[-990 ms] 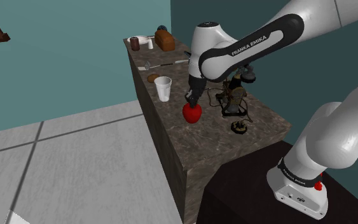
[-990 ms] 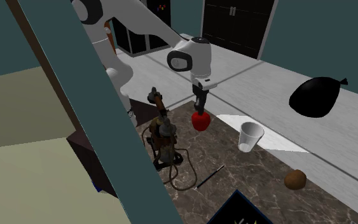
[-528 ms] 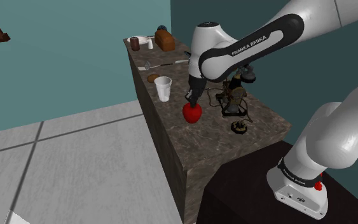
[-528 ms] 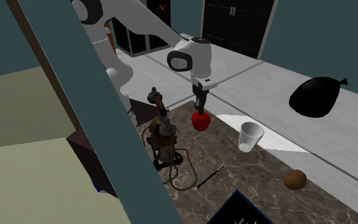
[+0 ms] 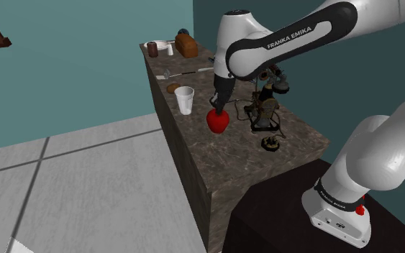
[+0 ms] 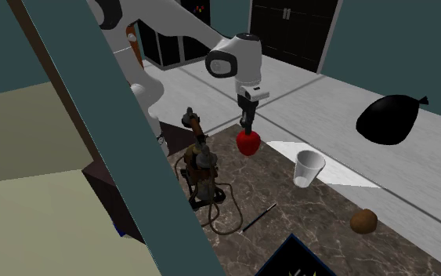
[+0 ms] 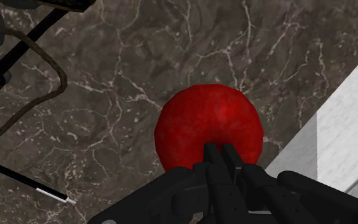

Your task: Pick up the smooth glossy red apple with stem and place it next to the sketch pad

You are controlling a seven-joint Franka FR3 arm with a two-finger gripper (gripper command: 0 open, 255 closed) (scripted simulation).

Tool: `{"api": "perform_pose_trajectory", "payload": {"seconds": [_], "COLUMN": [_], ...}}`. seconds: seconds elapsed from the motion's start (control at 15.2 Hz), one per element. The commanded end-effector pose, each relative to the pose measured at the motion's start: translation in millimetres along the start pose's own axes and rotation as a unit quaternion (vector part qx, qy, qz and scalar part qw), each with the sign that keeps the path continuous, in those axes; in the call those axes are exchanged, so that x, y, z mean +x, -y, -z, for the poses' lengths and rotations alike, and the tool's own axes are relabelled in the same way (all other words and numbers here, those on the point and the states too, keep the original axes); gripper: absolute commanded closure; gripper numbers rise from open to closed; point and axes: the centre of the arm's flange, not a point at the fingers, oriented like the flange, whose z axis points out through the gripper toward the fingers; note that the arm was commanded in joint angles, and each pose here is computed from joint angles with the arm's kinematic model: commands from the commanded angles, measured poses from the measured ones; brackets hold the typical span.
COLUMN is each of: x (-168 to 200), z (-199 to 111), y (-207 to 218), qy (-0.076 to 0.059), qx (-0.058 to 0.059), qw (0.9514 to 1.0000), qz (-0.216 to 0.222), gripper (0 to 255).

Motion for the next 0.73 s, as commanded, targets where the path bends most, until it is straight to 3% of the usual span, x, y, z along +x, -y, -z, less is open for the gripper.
{"api": "perform_pose_trajectory", "payload": {"seconds": [0.0, 0.66], "x": [1.3, 6.5], "z": [10.8, 63.3], "y": [-0.4, -0.9], "qy": [0.0, 0.0], "qx": [0.0, 0.0], "qw": [1.0, 1.0], "qz": [0.0, 0.0], "gripper": [255, 255]}}
